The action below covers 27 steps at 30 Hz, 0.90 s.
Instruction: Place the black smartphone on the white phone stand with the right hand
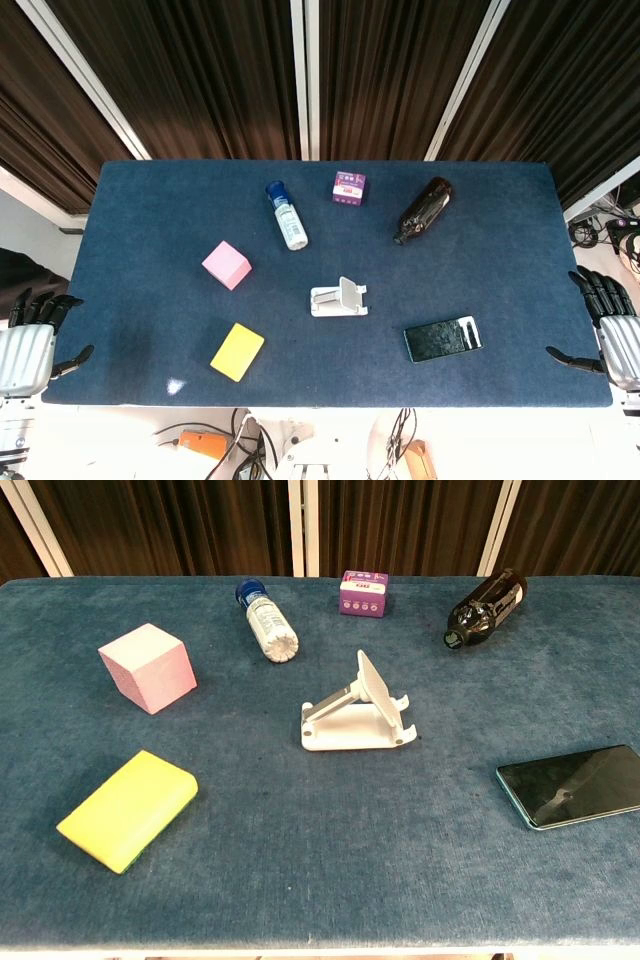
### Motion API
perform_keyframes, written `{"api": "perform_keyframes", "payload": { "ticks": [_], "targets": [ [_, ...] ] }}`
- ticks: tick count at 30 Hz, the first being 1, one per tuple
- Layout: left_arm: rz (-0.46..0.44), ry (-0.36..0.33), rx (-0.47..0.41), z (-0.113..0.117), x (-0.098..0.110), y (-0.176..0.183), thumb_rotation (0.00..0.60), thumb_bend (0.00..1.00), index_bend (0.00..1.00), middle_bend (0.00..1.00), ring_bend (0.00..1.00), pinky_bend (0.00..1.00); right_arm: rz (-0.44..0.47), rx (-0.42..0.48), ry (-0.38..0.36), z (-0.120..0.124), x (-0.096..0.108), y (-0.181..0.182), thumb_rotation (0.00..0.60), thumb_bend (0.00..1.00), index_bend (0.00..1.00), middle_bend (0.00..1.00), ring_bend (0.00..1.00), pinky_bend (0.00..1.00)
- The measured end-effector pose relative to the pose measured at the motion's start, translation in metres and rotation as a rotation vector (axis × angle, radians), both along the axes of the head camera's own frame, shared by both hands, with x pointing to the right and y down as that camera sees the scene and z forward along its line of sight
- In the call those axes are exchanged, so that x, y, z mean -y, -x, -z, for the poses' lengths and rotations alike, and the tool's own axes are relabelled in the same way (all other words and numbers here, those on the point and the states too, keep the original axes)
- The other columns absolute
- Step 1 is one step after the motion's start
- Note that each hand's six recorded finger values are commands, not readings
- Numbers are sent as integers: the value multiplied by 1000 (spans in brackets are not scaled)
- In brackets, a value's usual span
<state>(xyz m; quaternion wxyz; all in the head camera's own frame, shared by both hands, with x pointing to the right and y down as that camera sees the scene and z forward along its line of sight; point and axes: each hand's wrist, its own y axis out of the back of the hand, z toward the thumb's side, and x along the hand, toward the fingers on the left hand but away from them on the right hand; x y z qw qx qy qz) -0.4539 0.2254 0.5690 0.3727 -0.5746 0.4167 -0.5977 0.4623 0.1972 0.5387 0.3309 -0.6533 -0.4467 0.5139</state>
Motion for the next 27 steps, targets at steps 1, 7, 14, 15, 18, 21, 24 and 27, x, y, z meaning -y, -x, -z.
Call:
{"api": "perform_keyframes", "payload": {
  "ticks": [1, 7, 14, 15, 18, 21, 24, 27],
  "targets": [
    [1, 4, 1, -1, 1, 0, 600, 113, 270, 238, 142, 0, 4, -1, 6, -2, 1, 2, 600, 131, 0, 70, 0, 43],
    [-8, 20, 6, -6, 8, -3, 600, 113, 270, 238, 142, 0, 68, -4, 70, -23, 4, 26, 600, 130, 0, 71, 0, 51],
    [-15, 28, -12, -12, 10, -9, 600, 113, 270, 238, 142, 0, 205, -1, 228, -67, -2, 78, 600, 131, 5, 33, 0, 0],
    [-15, 28, -13, -13, 10, -9, 600, 112, 270, 238, 142, 0, 223, -5, 245, -73, -2, 86, 600, 138, 25, 14, 0, 0],
    [-14, 28, -13, -13, 9, -8, 600, 113, 270, 238, 142, 0, 272, -29, 296, -93, -5, 109, 600, 169, 125, 0, 0, 0],
    [-6, 28, -15, -14, 8, -6, 600, 113, 270, 238, 142, 0, 299, -51, 354, -113, -6, 127, 600, 198, 218, 0, 0, 0],
    [1, 34, -16, -16, 7, -4, 600, 113, 270, 238, 142, 0, 313, -61, 411, -130, -7, 143, 600, 222, 255, 0, 0, 0],
    [6, 39, -18, -18, 6, -2, 600, 112, 270, 238, 142, 0, 331, -62, 460, -144, -8, 160, 600, 237, 263, 0, 0, 0]
  ]
}}
